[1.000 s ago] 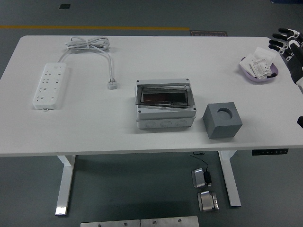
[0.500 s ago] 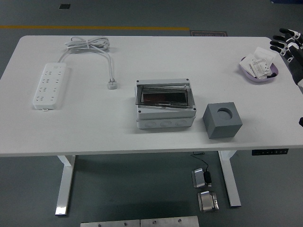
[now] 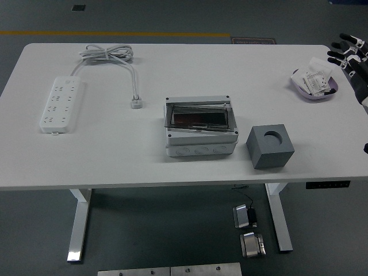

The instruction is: Fetch the battery,place it into the box,close the lid of the box

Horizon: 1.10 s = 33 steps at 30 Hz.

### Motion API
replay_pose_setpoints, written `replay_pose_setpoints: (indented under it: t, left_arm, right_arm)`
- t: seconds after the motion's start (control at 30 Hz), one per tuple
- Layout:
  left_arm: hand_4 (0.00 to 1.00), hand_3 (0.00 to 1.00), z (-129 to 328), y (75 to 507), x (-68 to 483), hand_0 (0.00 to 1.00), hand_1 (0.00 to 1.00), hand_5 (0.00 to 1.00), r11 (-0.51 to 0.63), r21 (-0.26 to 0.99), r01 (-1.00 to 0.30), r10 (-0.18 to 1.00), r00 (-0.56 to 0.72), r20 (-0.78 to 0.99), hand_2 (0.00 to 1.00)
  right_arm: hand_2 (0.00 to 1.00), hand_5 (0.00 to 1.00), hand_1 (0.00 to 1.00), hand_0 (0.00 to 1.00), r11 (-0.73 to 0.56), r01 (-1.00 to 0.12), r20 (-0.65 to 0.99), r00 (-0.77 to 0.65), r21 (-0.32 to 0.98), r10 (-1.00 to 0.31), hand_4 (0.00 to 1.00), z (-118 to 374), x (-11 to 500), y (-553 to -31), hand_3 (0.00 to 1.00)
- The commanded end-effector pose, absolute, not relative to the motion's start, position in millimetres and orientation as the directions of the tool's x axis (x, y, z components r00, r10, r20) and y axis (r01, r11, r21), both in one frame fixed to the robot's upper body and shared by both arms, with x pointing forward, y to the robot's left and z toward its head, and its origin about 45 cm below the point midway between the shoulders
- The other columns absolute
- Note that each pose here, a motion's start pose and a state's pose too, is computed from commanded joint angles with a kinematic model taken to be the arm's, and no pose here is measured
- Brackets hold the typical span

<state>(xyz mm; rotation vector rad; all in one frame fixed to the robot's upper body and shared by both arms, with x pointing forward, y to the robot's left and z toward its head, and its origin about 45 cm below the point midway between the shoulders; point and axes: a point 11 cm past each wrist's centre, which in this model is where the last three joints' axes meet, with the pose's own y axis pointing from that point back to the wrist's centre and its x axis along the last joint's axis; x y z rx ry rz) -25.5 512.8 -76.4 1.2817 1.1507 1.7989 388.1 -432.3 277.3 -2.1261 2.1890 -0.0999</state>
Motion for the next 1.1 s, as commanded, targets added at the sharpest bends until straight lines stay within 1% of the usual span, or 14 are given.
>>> replay_pose_setpoints:
  t: [0.03,0.2,0.23,0.4,0.43,1.1]
  left_arm:
    - [0.749,0.681,-76.4,512.8,-25.6,0.650,0.688,0.165,-0.412,0.911,-0.011,0.865,-0.320,0.387,0.659]
    - [0.749,0.681,-76.5,512.5,-25.7,0.650,0.688,0.165,-0.412,0.911,-0.010,0.865,-0.320,0.387,0.659]
    - [0.748,0.681,-76.5,512.5,-25.7,0.650,0.688,0.165,-0.412,0.911,-0.010,0.865,-0.320,0.387,0.660]
    - [0.748,0.681,-76.3,512.9,-25.7,0.650,0.688,0.165,-0.413,0.911,-0.010,0.864,-0.320,0.388,0.660]
    - [0.748,0.681,-76.4,512.9,-25.8,0.650,0.688,0.164,-0.413,0.911,-0.010,0.864,-0.320,0.388,0.659]
    - [0.748,0.682,-76.5,512.6,-25.3,0.650,0.688,0.162,-0.412,0.911,-0.011,0.865,-0.320,0.387,0.659]
  right_arm:
    - [0.794,0.543,0.761,0.812,0.030,-0.994,-0.017,-0.029,-0.108,-0.999,0.961,277.2,388.0,-432.6,0.852]
    - [0.794,0.543,0.761,0.812,0.032,-0.994,-0.015,-0.031,-0.105,-0.999,0.961,277.2,387.7,-433.9,0.852]
    - [0.823,0.538,0.777,0.827,0.032,-0.994,-0.014,-0.031,-0.105,-0.999,0.965,277.4,387.7,-434.0,0.881]
    - [0.823,0.538,0.777,0.827,0.031,-0.994,-0.010,-0.030,-0.103,-0.999,0.965,277.7,387.9,-434.2,0.881]
    - [0.828,0.540,0.780,0.828,0.031,-0.994,-0.009,-0.030,-0.102,-1.000,0.969,277.6,388.0,-434.2,0.897]
    - [0.834,0.559,0.791,0.837,0.036,-0.995,0.015,-0.037,-0.093,-0.999,0.978,279.1,388.0,-438.0,0.902]
